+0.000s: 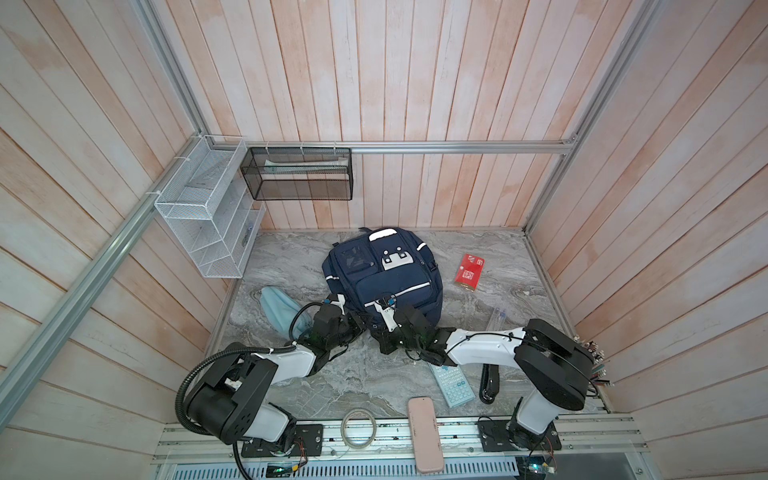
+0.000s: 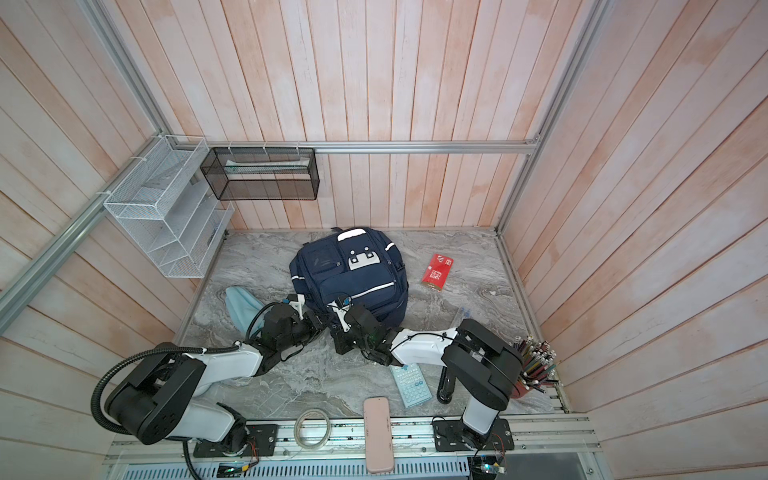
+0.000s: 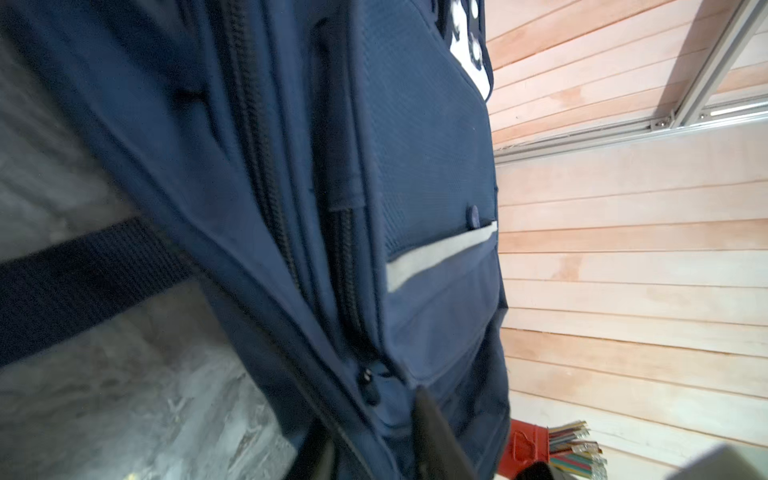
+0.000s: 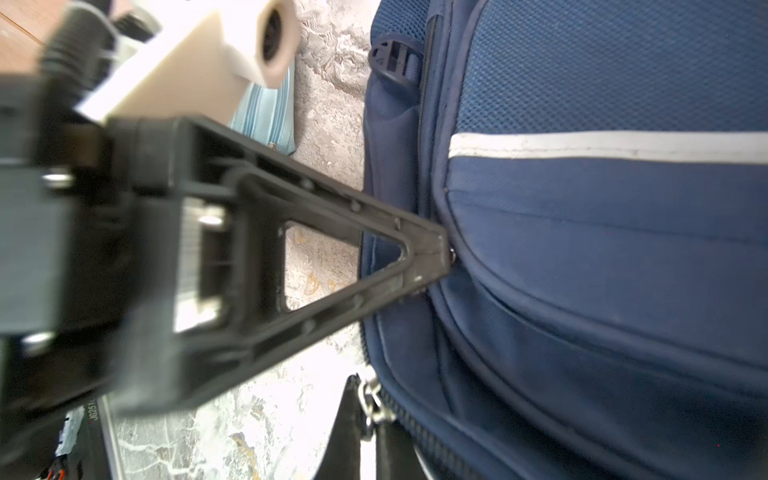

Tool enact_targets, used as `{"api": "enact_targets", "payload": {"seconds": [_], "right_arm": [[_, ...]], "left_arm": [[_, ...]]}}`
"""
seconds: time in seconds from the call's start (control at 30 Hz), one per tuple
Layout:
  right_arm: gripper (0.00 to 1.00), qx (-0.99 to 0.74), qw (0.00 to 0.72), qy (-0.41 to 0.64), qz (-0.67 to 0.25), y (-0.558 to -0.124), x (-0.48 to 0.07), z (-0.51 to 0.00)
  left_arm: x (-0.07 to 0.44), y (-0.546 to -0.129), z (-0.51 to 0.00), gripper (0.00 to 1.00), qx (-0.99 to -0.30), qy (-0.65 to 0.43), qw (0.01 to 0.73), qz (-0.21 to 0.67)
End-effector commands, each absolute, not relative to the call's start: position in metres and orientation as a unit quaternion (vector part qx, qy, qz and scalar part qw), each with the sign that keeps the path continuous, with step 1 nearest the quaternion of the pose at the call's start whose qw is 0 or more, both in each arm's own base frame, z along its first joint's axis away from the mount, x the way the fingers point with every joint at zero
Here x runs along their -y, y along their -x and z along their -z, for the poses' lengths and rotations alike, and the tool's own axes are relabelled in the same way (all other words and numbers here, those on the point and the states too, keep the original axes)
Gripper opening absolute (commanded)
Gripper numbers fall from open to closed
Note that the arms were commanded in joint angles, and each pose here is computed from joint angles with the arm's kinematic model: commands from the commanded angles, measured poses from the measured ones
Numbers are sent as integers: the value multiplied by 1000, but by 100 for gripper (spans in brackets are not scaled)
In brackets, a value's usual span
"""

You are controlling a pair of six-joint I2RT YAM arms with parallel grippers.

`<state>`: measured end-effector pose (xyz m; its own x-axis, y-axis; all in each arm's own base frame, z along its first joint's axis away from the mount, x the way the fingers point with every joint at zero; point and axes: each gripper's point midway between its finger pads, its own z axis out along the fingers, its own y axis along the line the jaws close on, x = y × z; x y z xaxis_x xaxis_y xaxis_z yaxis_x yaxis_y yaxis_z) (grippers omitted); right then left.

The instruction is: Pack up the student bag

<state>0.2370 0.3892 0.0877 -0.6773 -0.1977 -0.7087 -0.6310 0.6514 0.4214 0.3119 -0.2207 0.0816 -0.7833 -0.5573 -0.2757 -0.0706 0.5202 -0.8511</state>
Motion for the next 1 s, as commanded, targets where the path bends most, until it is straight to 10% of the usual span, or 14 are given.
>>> {"api": "enact_targets", "payload": {"seconds": [0.0, 0.53, 0.77, 0.97], "right_arm": [[0, -843, 335, 249, -340, -233, -380, -100], [0, -929, 324, 59, -167, -309, -177, -53], [0, -907, 311, 99, -266, -285, -221, -75], [0, -885, 318, 158, -301, -251, -298, -97]], "left_arm": [[232, -328, -111, 0, -805, 162, 303, 483], [164, -310, -135, 0, -810, 159, 314, 468], [150, -345, -128, 2, -822, 155, 324, 441], [139, -375, -153, 67, -825, 149, 363, 406]]}}
